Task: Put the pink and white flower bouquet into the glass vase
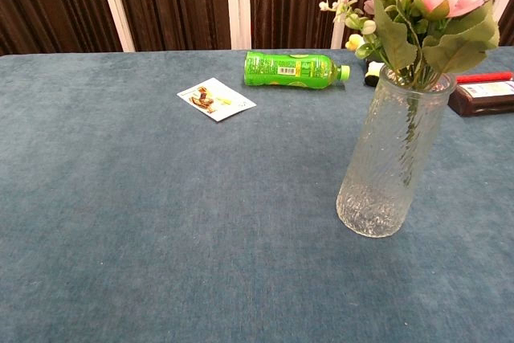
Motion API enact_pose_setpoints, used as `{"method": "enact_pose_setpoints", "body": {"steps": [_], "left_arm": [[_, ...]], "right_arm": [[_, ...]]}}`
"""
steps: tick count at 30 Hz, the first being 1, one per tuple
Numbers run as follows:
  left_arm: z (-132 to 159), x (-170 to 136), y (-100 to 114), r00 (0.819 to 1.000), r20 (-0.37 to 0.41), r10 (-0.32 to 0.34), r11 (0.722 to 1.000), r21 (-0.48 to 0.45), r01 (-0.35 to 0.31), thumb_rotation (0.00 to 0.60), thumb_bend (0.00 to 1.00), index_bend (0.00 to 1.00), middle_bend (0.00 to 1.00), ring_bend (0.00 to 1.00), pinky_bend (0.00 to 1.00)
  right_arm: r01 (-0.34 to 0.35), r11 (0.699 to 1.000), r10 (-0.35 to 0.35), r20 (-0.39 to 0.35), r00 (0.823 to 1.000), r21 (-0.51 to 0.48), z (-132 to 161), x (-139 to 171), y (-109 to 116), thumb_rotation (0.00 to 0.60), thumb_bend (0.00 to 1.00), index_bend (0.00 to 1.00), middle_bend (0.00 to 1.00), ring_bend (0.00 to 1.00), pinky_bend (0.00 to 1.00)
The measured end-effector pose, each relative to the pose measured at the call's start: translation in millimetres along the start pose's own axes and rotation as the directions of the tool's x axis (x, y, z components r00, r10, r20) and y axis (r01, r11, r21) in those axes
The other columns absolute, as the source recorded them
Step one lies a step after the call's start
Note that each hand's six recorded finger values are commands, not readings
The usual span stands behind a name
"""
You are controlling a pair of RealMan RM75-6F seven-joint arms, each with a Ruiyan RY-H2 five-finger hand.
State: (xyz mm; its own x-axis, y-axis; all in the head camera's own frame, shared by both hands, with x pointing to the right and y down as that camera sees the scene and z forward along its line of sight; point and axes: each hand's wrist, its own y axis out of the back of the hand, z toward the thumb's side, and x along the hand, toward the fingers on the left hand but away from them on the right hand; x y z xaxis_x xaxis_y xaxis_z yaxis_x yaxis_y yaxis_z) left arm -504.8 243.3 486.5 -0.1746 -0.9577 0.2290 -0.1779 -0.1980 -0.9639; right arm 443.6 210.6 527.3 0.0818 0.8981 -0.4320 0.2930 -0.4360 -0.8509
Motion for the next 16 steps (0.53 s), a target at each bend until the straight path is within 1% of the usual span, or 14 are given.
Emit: {"method": "enact_pose_setpoints", "body": {"steps": [2, 5, 7, 10, 12, 16], "left_arm": [[-0.3, 0.3, 0.5, 1.0, 0.0, 0.001, 1.0, -0.001, -0.001, 0.6, 0.18, 0.16, 0.0, 0.0, 0.0], [-1.1, 0.7, 0.7, 1.0, -0.003, 0.001, 1.0, -0.001, -0.001, 0.6, 0.17, 0.16, 0.0, 0.0, 0.0], [-1.9, 1.0, 0.4, 1.0, -0.005, -0.002, 1.0, 0.001, 0.002, 0.6, 0.17, 0.16, 0.0, 0.0, 0.0], [-2.3, 1.8, -1.5, 1.0, -0.009, -0.011, 1.0, 0.01, 0.011, 0.6, 0.17, 0.16, 0.0, 0.0, 0.0], [-1.9, 2.5, -3.0, 1.0, -0.01, -0.017, 1.0, 0.013, 0.017, 0.6, 0.17, 0.16, 0.0, 0.0, 0.0], [-2.1, 3.5, -5.2, 0.999, -0.018, -0.027, 1.0, 0.016, 0.027, 0.6, 0.17, 0.16, 0.0, 0.0, 0.0]], "right_arm": [[-0.019, 0.996, 0.02, -0.012, 1.0, 0.083, 1.5, 3.5, -8.1, 0.6, 0.16, 0.15, 0.1, 0.06, 0.01], [-0.025, 0.98, 0.031, -0.023, 0.999, 0.199, 4.7, 6.9, -17.0, 0.6, 0.16, 0.15, 0.1, 0.06, 0.01], [-0.017, 0.963, 0.024, -0.026, 0.999, 0.269, 6.7, 8.5, -21.5, 0.6, 0.16, 0.15, 0.1, 0.06, 0.01], [0.01, 0.94, -0.002, -0.024, 1.0, 0.34, 7.5, 11.3, -24.5, 0.6, 0.16, 0.15, 0.1, 0.06, 0.0], [0.029, 0.932, -0.023, -0.02, 1.0, 0.361, 7.3, 13.4, -23.7, 0.6, 0.16, 0.15, 0.1, 0.05, 0.0], [0.07, 0.93, -0.068, -0.019, 0.998, 0.36, 9.4, 16.9, -17.5, 0.6, 0.16, 0.15, 0.1, 0.05, 0.0]]}}
